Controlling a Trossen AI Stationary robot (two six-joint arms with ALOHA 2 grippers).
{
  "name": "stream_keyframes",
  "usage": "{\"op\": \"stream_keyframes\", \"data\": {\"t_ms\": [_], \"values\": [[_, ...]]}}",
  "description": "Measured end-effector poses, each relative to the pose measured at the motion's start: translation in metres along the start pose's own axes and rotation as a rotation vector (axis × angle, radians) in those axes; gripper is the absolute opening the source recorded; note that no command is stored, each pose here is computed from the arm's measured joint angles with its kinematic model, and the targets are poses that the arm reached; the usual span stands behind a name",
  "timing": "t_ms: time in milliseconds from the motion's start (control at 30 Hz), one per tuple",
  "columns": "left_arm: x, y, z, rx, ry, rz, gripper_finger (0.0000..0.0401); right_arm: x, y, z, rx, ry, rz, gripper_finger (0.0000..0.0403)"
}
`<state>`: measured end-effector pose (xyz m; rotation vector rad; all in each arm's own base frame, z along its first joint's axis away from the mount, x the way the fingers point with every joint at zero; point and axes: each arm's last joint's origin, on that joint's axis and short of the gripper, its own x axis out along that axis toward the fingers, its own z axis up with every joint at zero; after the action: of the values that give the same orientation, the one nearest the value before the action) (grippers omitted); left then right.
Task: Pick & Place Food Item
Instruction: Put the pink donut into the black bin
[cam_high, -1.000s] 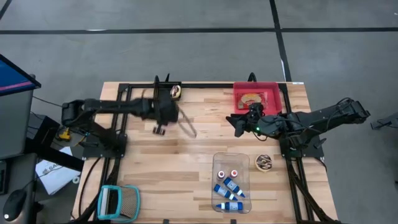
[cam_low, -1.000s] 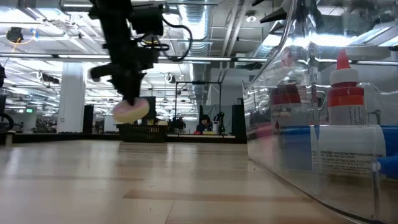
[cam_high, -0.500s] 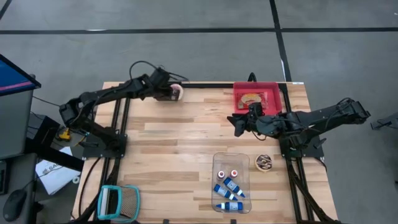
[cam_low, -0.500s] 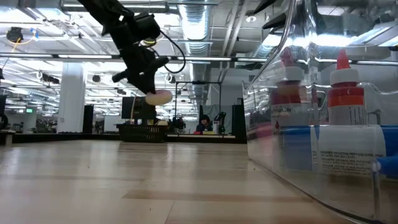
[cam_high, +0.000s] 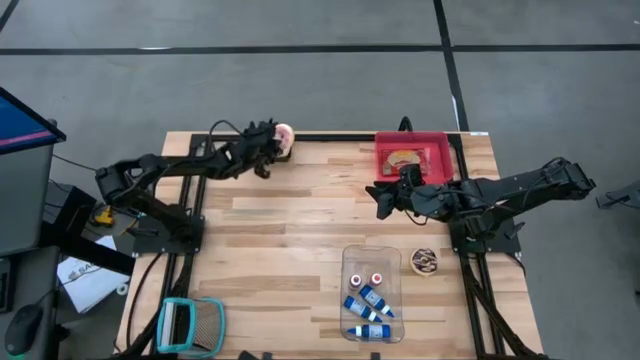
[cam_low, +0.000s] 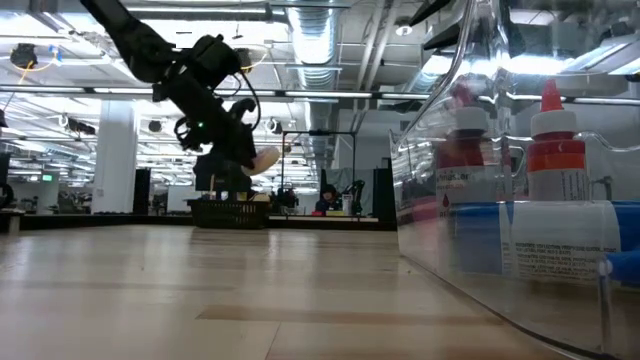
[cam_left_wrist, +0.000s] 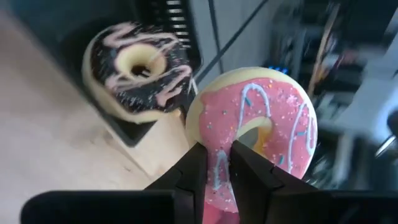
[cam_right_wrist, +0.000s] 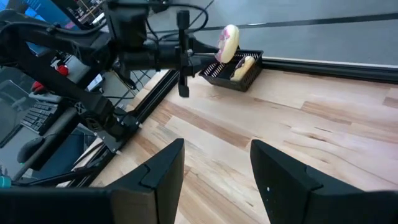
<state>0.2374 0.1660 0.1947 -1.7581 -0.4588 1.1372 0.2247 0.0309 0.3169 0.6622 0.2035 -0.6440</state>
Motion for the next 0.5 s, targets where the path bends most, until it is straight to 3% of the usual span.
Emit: {"op": "stream_keyframes", "data": {"t_ms": [167,500], "values": [[-0.004,0.009,-0.007,-0.165,-0.088,-0.034,0.0057,0.001,-0.001,0.001,-0.012,-0.002,-0.003,0.0177],[0.001,0.013,0.006,-0.215,-0.198,-0.019,0.0057,0.003,-0.002,0.003,-0.024,0.023,0.008,0.0177]]}}
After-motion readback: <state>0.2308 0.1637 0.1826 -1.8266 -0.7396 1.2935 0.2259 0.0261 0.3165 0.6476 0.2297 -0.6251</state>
